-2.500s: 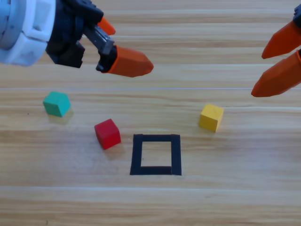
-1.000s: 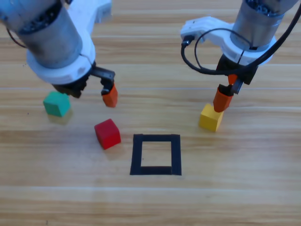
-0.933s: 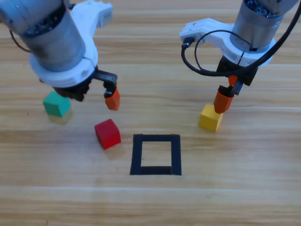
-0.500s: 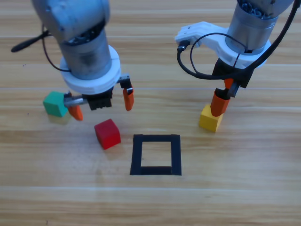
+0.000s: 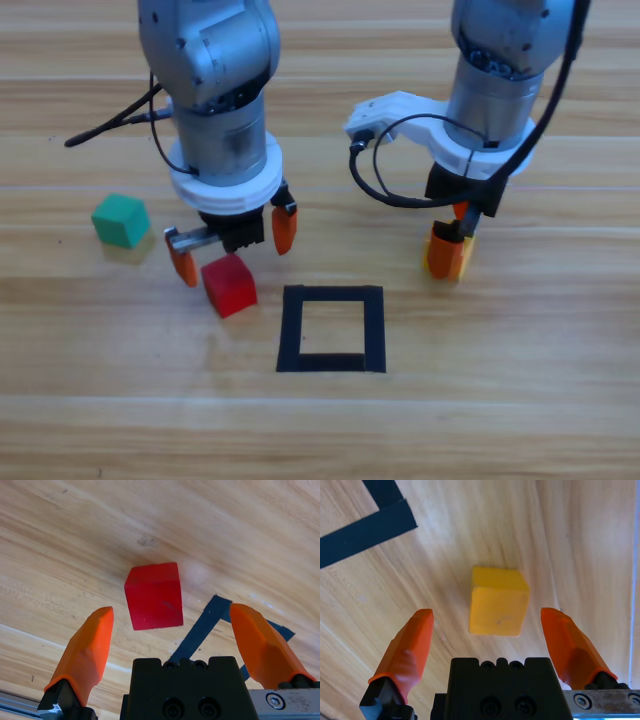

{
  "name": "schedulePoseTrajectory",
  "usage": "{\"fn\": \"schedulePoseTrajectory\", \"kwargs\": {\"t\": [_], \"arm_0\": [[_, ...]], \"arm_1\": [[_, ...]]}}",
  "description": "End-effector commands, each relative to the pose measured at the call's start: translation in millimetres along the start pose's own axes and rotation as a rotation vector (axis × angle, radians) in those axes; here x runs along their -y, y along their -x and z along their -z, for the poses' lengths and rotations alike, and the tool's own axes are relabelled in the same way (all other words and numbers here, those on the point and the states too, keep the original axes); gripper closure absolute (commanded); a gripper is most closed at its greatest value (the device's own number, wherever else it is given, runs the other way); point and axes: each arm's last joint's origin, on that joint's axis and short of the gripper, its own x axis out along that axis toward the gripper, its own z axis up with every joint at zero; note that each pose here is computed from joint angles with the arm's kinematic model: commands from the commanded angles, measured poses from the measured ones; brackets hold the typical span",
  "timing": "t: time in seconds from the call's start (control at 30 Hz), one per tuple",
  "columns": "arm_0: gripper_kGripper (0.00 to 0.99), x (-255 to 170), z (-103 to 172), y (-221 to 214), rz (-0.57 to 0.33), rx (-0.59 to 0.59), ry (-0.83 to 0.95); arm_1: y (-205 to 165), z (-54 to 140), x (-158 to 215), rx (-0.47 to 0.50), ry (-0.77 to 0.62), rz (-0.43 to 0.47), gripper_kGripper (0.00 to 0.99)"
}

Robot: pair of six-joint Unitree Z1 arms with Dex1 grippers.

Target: Stack the blocks in the rectangular block: red at the bottom, yellow in the middle, green on top

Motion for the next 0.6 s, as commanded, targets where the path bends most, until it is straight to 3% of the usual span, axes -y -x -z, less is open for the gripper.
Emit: {"fn": "schedulePoseTrajectory", "kwargs": {"t": [0.03, 0.27, 0.47, 0.6], "arm_0": [[0.001, -5.4, -26.5, -28.6, -0.063, -0.043, 0.083], [0.005, -8.2, -32.0, -33.9, -0.072, -0.062, 0.117], [0.030, -10.6, -28.6, -38.8, -0.085, -0.073, 0.145], [0.047, -8.3, -18.8, -39.5, -0.076, -0.080, 0.140]], "arm_1": [[-53.9, -15.5, -1.1, -0.099, 0.019, -0.071, 0.056], [-55.6, -16.8, 0.5, -0.102, 0.018, -0.073, 0.154], [-52.6, -15.0, 1.2, -0.112, 0.012, -0.079, 0.182], [-51.6, -13.5, 1.2, -0.123, 0.009, -0.084, 0.367]]}}
